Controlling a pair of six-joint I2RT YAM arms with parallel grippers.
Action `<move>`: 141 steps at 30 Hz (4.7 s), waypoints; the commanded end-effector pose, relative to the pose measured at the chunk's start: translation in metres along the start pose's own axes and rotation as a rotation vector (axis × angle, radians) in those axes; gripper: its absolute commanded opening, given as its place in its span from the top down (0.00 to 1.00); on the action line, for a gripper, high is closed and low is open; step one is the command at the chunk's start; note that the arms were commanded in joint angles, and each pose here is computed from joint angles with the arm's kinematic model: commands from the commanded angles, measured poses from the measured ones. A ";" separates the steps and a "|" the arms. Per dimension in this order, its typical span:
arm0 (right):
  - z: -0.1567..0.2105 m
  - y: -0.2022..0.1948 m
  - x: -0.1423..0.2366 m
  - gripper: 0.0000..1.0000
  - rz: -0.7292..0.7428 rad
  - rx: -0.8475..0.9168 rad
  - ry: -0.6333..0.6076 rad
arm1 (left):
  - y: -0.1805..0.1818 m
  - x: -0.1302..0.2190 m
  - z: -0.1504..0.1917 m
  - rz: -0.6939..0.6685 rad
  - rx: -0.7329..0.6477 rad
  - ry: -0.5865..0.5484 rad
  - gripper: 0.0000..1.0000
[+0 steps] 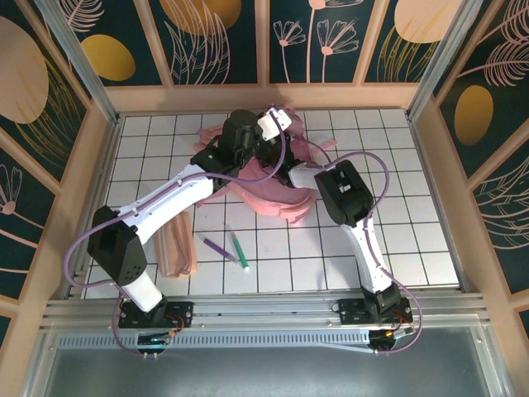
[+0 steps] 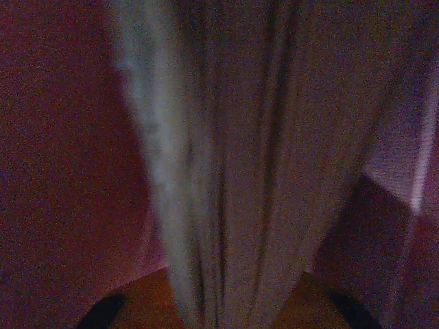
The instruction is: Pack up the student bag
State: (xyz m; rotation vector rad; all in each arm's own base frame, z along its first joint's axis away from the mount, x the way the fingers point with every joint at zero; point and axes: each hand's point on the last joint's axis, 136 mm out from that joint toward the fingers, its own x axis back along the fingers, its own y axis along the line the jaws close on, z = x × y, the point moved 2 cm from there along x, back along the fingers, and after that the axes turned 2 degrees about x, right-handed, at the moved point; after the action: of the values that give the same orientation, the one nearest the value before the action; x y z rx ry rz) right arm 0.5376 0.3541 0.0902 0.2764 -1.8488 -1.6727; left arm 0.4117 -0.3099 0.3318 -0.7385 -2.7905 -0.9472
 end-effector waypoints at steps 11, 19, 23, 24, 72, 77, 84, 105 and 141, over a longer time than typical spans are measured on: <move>0.009 0.013 0.033 0.62 -0.084 -0.074 -0.022 | 0.037 0.014 -0.022 -0.097 0.177 -0.139 1.00; -0.004 0.014 0.084 0.50 0.032 -0.035 0.025 | 0.045 0.010 0.004 -0.126 0.153 -0.097 1.00; -0.001 0.013 0.122 0.51 0.063 0.053 0.069 | 0.050 0.008 0.013 -0.146 0.128 -0.075 1.00; -0.009 0.014 0.133 0.51 0.074 0.095 0.066 | 0.050 0.008 0.017 -0.151 0.129 -0.068 1.00; -0.075 0.015 0.308 0.34 0.449 0.194 0.091 | -0.116 0.005 0.065 0.264 -0.376 -0.194 0.77; -0.075 0.043 0.294 0.28 0.341 0.587 0.193 | -0.102 0.019 0.055 0.300 -0.047 -0.112 0.23; -0.078 0.048 0.297 0.27 0.428 0.910 0.184 | -0.026 0.063 0.101 0.118 0.597 0.107 0.28; -0.001 0.045 0.298 0.31 0.357 1.057 0.338 | 0.053 0.023 0.298 -0.113 1.419 0.725 0.26; 0.087 -0.069 0.252 0.53 0.627 1.222 0.539 | -0.037 -0.023 0.211 0.200 1.946 0.627 1.00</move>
State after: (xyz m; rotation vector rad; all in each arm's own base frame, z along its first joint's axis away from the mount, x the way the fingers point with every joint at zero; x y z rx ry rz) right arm 0.2570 0.2947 0.1130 0.6755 -1.9228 0.0961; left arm 0.4245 -0.1992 0.0956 -0.0789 -1.7181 1.1324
